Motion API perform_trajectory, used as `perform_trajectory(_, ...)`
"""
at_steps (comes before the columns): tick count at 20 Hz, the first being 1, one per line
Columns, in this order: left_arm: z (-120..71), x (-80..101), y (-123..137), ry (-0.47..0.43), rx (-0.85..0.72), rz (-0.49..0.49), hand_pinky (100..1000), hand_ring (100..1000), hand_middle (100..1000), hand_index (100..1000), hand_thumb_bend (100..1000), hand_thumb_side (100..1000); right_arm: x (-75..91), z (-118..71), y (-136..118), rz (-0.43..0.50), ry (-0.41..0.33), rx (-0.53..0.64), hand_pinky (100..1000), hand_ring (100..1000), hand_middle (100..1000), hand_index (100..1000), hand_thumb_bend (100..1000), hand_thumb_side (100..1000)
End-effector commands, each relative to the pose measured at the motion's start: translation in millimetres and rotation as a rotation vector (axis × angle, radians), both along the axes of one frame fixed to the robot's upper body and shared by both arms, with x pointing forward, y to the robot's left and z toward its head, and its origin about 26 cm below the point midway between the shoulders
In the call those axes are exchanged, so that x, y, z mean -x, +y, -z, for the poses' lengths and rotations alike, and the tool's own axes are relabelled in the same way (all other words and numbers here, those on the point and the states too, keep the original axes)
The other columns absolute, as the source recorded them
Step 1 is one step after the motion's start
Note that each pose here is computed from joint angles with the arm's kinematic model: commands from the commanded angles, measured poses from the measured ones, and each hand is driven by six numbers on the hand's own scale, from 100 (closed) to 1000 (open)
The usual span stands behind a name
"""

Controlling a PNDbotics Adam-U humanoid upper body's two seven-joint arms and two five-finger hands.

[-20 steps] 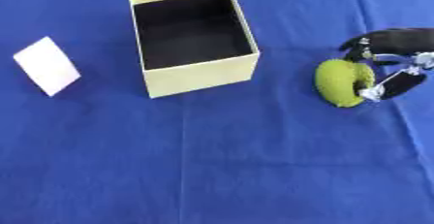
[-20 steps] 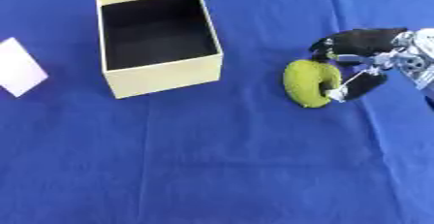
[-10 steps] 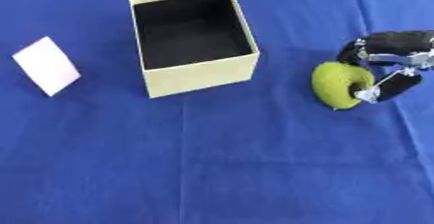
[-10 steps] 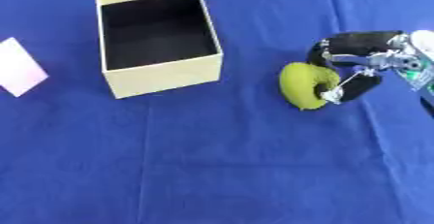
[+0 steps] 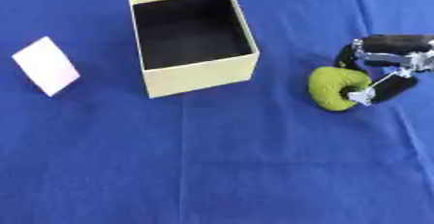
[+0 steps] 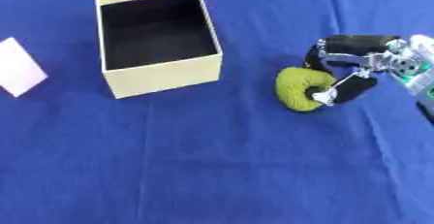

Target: Pick up objects on the table and place them in the box.

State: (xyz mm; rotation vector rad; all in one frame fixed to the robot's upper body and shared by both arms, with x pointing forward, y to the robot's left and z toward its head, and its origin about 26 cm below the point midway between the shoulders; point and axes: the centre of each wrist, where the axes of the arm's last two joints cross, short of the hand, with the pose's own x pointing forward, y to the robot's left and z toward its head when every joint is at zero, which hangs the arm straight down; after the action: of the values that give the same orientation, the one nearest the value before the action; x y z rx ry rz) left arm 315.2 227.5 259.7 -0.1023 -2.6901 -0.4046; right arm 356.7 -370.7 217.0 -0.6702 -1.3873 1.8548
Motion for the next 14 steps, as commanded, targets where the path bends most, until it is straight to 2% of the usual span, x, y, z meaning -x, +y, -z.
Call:
perform_trajectory(1,-8.0,3.6,-0.4,-0.027,0.003,0.008,757,757,661,806,100,579,6.8,-15.5,-0.4,-0.015,-0.062,-0.002,796,758,209,546,100,316)
perform_trajectory(4,-7.9,3.6,-0.3,-0.025,0.004,0.008,756,757,659,805,100,579,10.1,-18.5,3.5,-0.031,-0.113,-0.028,787,743,188,531,100,326)
perform_trajectory(5,-7.8,3.6,-0.3,-0.024,0.004,0.008,756,757,657,805,100,579,11.5,-19.7,5.1,-0.039,-0.129,-0.038,786,742,184,530,100,298)
perform_trajectory(9,-7.6,3.6,-0.4,-0.021,0.005,0.012,755,755,652,803,100,578,16.1,-27.9,9.8,-0.071,-0.184,-0.056,781,738,184,535,100,291)
perform_trajectory(14,-7.2,3.6,-0.2,-0.017,0.001,0.014,754,754,647,799,100,578,19.8,-35.0,11.9,-0.085,-0.219,-0.094,782,737,169,530,100,275)
